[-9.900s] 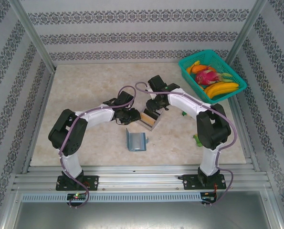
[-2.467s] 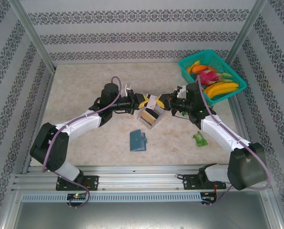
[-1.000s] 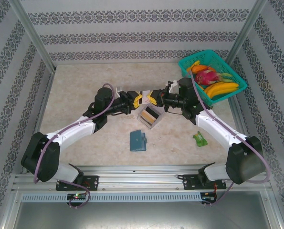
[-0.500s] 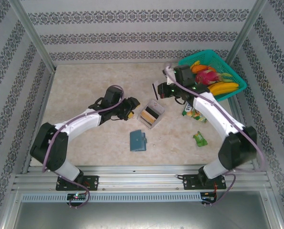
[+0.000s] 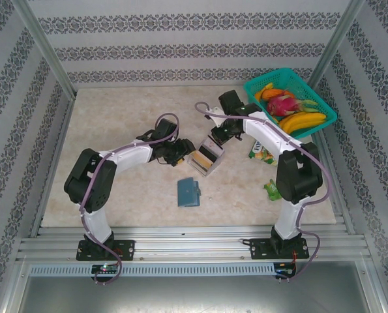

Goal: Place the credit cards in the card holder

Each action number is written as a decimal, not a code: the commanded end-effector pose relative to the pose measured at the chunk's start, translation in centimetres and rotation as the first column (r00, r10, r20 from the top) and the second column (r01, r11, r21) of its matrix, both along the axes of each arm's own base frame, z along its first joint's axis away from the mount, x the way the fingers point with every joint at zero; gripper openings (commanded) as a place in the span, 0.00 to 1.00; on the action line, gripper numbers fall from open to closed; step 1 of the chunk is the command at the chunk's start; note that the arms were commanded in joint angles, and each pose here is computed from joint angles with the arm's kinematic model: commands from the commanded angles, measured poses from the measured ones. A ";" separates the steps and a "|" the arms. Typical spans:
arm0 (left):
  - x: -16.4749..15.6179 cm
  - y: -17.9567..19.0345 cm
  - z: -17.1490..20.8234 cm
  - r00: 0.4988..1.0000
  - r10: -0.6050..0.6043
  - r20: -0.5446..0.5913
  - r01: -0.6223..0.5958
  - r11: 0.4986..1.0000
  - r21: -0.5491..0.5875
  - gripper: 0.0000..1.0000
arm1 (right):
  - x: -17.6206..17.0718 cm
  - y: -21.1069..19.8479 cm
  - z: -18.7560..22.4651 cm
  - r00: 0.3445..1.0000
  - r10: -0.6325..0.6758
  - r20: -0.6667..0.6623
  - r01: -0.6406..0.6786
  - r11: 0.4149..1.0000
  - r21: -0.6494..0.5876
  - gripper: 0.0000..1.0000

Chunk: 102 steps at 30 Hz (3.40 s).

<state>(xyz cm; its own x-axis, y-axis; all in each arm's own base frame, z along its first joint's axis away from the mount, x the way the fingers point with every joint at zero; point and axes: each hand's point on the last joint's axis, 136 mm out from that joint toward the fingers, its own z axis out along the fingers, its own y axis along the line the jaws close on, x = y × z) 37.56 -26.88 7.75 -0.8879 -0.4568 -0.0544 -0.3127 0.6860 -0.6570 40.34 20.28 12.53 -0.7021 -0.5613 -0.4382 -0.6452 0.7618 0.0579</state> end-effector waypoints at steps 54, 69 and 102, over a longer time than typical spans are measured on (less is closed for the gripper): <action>0.0 -0.2 -4.5 0.998 -0.011 -0.062 0.010 1.000 -0.015 0.39 | -2.6 2.1 -5.8 0.997 -0.031 0.068 0.045 0.977 -0.208 0.35; -0.7 0.3 -5.3 0.997 -0.011 -0.079 0.012 1.000 0.007 0.37 | -0.9 0.7 -4.7 0.972 -0.025 0.235 0.111 0.927 -0.359 0.27; -0.9 0.3 -5.8 0.996 -0.011 -0.087 0.011 1.000 0.000 0.36 | -1.5 0.3 -4.3 0.964 0.010 0.265 0.107 0.898 -0.426 0.29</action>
